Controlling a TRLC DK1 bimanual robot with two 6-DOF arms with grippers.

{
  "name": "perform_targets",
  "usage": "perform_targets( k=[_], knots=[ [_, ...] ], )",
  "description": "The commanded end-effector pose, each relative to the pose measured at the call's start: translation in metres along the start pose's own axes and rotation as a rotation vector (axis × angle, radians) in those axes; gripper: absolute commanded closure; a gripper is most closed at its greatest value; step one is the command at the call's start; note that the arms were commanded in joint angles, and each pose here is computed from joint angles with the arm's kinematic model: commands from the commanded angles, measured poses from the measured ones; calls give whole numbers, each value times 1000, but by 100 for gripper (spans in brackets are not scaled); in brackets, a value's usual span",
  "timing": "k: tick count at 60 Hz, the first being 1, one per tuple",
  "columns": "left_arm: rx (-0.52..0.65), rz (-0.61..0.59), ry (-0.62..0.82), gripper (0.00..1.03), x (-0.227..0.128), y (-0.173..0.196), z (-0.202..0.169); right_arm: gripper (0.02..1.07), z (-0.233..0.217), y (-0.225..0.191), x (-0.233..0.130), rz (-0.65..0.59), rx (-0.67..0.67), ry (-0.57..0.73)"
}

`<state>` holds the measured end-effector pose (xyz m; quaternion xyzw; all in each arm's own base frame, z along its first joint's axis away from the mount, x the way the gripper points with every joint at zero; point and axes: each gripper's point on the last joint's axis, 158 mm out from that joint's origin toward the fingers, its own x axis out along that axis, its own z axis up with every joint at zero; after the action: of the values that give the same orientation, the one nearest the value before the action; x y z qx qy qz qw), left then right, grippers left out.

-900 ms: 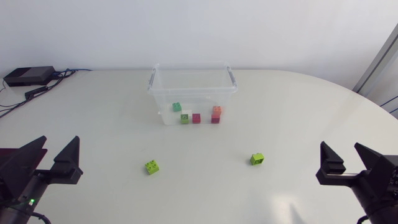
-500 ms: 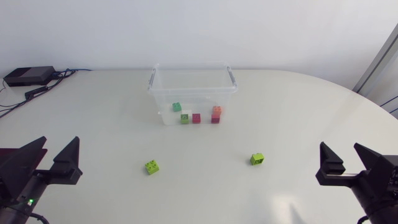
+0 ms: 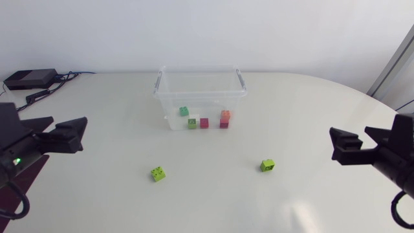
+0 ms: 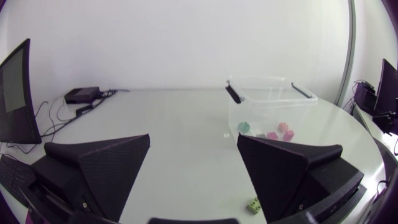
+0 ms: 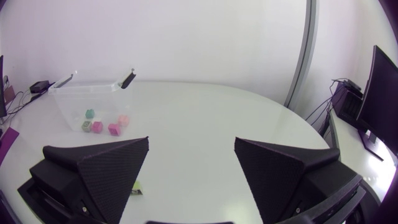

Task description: Place the duplo bricks in the container

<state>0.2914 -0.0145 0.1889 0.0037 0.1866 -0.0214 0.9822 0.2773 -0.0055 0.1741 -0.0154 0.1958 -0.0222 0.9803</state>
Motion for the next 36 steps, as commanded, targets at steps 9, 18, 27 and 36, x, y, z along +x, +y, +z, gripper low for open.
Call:
perform_targets(
  k=[9,18,27,36],
  knots=[
    [-12,-43,314,7,42,-18,-30,7,-7,5,30,1,34,244],
    [123,-109,534,7,62,-38,-65,7,-19,11,45,11,6,398],
    [321,-210,690,7,78,-58,-95,7,-31,34,50,96,-28,513],
    [389,-266,791,7,82,-76,-122,7,-45,51,54,144,-81,612]
  ],
)
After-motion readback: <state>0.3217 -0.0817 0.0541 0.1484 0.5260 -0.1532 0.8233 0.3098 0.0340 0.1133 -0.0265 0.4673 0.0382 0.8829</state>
